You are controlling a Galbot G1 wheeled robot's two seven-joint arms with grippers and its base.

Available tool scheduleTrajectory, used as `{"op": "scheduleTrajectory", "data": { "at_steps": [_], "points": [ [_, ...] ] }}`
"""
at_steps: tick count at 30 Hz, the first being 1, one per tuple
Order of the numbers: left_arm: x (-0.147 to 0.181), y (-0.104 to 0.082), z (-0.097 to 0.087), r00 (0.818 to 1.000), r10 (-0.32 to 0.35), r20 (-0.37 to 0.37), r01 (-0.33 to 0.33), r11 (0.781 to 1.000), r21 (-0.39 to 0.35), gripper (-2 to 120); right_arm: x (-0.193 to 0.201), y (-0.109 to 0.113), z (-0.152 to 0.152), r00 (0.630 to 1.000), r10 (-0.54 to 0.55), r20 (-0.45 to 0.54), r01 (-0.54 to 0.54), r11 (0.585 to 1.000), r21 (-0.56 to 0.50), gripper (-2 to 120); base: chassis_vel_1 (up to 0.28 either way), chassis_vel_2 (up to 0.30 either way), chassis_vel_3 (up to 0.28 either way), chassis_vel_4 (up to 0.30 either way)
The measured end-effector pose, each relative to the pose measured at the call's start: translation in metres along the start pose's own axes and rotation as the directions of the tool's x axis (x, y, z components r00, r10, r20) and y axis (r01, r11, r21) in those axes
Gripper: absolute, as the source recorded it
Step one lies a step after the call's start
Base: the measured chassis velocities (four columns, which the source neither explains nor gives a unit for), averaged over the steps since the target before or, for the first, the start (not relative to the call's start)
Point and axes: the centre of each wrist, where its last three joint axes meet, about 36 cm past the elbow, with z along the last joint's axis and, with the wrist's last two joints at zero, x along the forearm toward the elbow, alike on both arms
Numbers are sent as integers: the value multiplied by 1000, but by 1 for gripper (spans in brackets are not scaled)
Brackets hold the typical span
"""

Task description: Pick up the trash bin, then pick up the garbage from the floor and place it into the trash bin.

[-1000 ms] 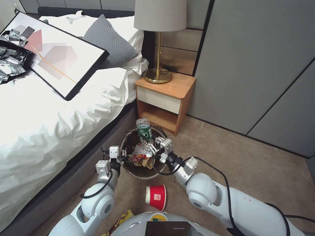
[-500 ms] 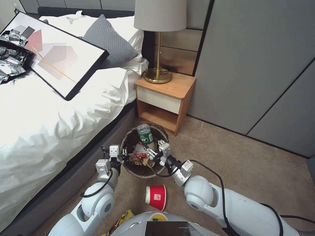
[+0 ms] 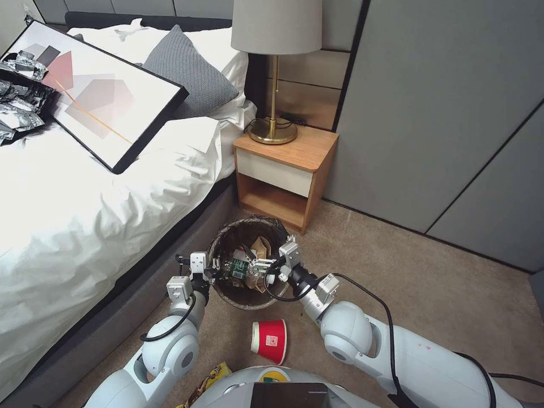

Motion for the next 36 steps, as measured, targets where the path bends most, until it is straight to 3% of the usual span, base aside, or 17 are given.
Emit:
{"op": "scheduleTrajectory", "data": {
  "at_steps": [12, 18, 22, 29, 36],
  "points": [
    [1, -1, 3, 1000, -2, -7, 2, 1000, 0, 0, -2, -7, -44, 993, 53, 103, -51, 998, -22, 100, 0, 0, 0, 0],
    [3, -1, 4, 1000, -4, -5, 4, 1000, 1, 0, 2, -33, -93, 961, 171, 217, -164, 985, -50, 100, 0, 0, 0, 0],
    [2, -1, 4, 1000, -9, 2, 9, 1000, -1, 0, 10, -52, -110, 934, 253, 252, -253, 967, -33, 100, 0, 0, 0, 0],
    [2, 1, 3, 1000, -21, 8, 21, 1000, -5, 0, 33, -72, -116, 893, 392, 222, -403, 915, 7, 100, 0, 0, 0, 0],
    [3, 2, 2, 999, -30, 13, 30, 1000, -2, 0, 44, -77, -112, 854, 478, 205, -493, 870, 21, 100, 0, 0, 0, 0]
  ]
}}
